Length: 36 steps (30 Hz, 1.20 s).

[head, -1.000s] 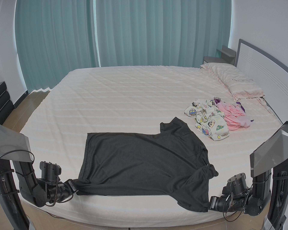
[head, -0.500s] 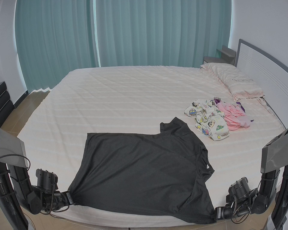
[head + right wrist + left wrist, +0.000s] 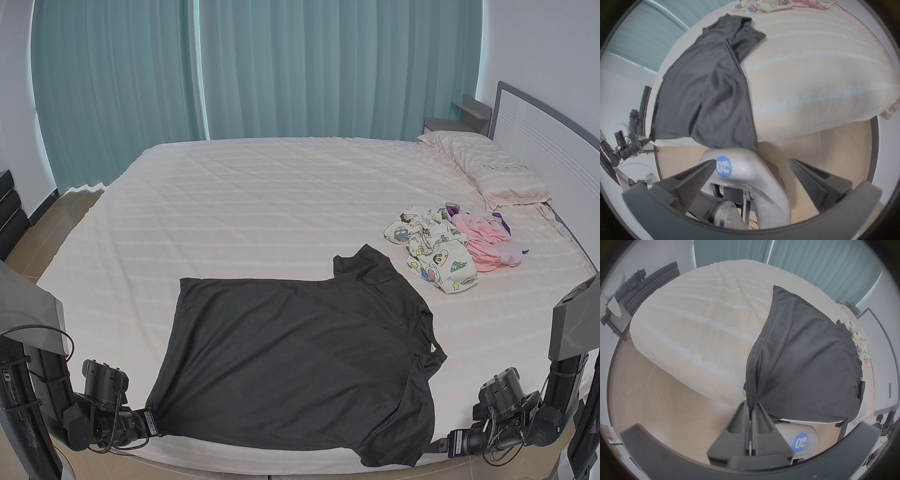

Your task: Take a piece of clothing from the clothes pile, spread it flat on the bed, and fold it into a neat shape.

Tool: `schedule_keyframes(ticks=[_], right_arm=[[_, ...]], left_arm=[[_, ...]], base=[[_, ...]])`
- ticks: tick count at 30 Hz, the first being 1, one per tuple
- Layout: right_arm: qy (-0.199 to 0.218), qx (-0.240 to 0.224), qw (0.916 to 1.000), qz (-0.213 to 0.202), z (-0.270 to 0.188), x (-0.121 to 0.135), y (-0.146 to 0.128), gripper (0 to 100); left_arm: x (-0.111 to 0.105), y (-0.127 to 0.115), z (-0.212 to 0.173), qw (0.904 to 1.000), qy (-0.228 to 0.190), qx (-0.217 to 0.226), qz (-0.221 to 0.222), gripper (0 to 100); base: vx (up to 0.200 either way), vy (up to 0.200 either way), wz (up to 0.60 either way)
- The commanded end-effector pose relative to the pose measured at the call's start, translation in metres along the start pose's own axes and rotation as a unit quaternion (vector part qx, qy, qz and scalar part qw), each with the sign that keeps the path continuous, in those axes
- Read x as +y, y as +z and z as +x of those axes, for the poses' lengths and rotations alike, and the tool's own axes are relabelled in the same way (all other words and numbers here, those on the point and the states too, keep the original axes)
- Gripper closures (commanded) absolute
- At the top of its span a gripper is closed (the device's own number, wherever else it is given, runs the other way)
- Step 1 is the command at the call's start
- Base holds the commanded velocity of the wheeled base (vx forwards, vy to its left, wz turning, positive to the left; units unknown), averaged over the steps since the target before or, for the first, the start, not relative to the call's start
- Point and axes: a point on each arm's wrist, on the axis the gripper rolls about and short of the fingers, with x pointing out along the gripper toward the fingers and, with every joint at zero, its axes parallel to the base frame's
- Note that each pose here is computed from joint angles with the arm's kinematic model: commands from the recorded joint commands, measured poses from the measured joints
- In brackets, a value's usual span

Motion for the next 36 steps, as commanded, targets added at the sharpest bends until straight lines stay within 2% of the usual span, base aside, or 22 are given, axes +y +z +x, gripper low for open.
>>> schedule_keyframes(ticks=[1, 2, 3, 5, 9, 15, 20, 25, 26, 36], right_arm=[[0.037, -0.060, 0.9974, 0.014, -0.013, 0.000, 0.012, 0], [0.037, -0.060, 0.9974, 0.014, -0.013, 0.000, 0.012, 0], [0.058, -0.096, 0.9936, 0.019, -0.014, 0.000, 0.022, 0], [0.075, -0.118, 0.9900, 0.019, -0.012, 0.001, 0.029, 0], [0.089, -0.126, 0.9880, 0.006, 0.011, 0.002, 0.037, 0], [0.091, -0.141, 0.9850, -0.039, 0.047, -0.001, 0.046, 0], [0.126, -0.169, 0.9765, -0.045, 0.054, 0.003, 0.059, 0], [0.133, -0.183, 0.9731, -0.043, 0.056, 0.002, 0.068, 0], [0.132, -0.183, 0.9733, -0.044, 0.056, 0.002, 0.068, 100], [0.118, -0.176, 0.9768, -0.027, 0.045, -0.008, 0.061, 100]], left_arm=[[0.002, -0.005, 0.001, 0.9999, 0.006, 0.013, 0.000, 100], [0.002, -0.004, 0.001, 0.9999, 0.006, 0.012, 0.000, 100], [0.002, -0.004, 0.001, 0.9999, 0.006, 0.012, 0.000, 100], [0.002, -0.004, 0.001, 0.9999, 0.006, 0.011, 0.000, 100], [0.002, -0.004, 0.001, 0.9999, 0.006, 0.010, -0.001, 100], [0.003, -0.004, 0.001, 0.9999, 0.005, 0.011, -0.002, 100], [0.002, -0.003, 0.002, 0.9999, 0.004, 0.009, -0.003, 100], [0.002, -0.003, 0.001, 0.9999, 0.004, 0.010, -0.003, 100], [0.002, -0.003, 0.001, 0.9999, 0.004, 0.010, -0.003, 100], [0.003, -0.003, 0.001, 1.0000, 0.004, 0.009, -0.003, 100]], base=[[0.000, 0.000, 0.00], [0.000, 0.000, 0.00], [0.000, 0.000, 0.00], [0.000, 0.000, 0.00], [0.000, 0.000, 0.00], [0.000, 0.000, 0.00], [0.000, 0.000, 0.00], [0.000, 0.000, 0.00], [0.000, 0.000, 0.00], [0.000, 0.000, 0.00]])
